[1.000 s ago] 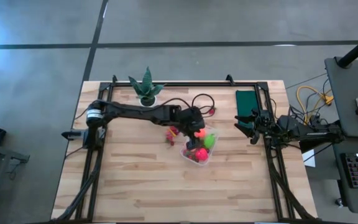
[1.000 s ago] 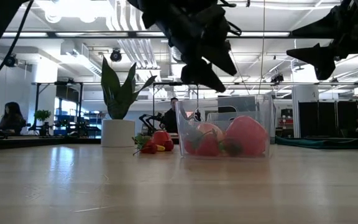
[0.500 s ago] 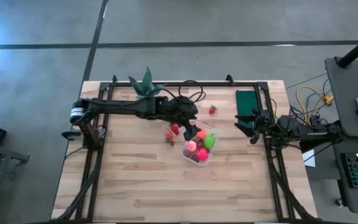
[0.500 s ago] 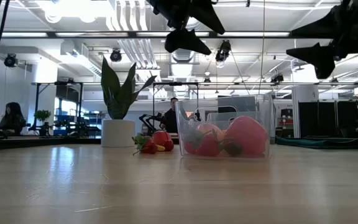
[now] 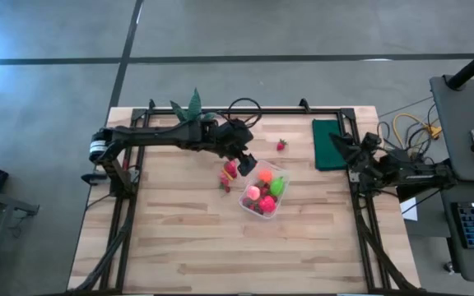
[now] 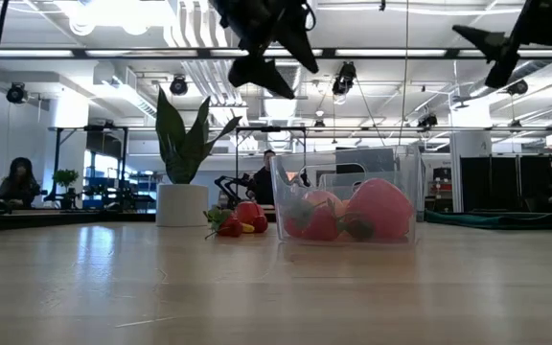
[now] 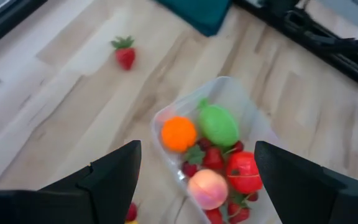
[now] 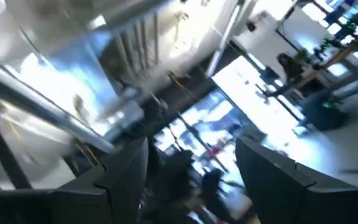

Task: Pick and placing Produce into tupperware
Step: Put the red strawberry into the container

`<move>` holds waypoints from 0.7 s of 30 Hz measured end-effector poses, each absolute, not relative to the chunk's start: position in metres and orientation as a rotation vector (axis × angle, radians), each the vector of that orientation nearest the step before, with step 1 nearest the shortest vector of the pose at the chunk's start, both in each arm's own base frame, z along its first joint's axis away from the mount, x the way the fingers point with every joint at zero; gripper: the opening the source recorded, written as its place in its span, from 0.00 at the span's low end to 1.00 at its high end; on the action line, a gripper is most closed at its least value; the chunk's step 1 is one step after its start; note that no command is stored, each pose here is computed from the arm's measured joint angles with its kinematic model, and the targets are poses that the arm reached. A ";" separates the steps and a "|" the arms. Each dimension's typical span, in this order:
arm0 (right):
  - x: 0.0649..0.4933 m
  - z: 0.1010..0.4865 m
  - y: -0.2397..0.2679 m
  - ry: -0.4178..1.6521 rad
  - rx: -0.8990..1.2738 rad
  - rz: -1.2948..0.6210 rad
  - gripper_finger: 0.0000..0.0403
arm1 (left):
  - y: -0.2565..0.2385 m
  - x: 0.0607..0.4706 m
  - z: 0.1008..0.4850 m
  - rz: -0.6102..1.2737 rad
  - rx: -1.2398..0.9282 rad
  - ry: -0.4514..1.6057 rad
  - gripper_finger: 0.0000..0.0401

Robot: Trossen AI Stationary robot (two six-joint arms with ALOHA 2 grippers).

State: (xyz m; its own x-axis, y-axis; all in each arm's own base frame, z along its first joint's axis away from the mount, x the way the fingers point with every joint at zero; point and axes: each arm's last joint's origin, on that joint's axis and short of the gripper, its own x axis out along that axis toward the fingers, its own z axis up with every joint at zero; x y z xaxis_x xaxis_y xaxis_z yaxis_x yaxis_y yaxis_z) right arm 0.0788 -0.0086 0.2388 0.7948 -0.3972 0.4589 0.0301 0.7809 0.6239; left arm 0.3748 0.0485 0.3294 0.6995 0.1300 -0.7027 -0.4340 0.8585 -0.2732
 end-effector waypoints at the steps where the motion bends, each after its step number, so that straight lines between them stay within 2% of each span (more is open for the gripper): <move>1: 0.078 0.241 -0.009 -0.644 0.644 -0.262 0.58 | 0.051 0.374 0.329 0.333 -0.447 0.740 0.75; 3: 0.076 0.242 -0.013 -0.668 0.599 -0.388 0.58 | 0.055 0.373 0.330 0.344 -0.451 0.737 0.75; 5: 0.074 0.243 -0.014 -0.702 0.617 -0.428 0.58 | 0.059 0.371 0.331 0.352 -0.448 0.737 0.75; 9: 0.071 0.248 -0.013 -0.795 0.808 -0.311 0.58 | 0.069 0.364 0.337 0.361 -0.418 0.727 0.75; 12: 0.071 0.250 -0.013 -0.817 0.827 -0.275 0.58 | 0.078 0.357 0.343 0.375 -0.401 0.715 0.75; 17: 0.085 0.242 -0.013 -0.714 0.806 -0.358 0.58 | 0.097 0.341 0.358 0.414 -0.396 0.666 0.75; 21: 0.105 0.225 -0.017 -0.508 0.929 -0.632 0.58 | 0.104 0.328 0.371 0.424 -0.384 0.628 0.75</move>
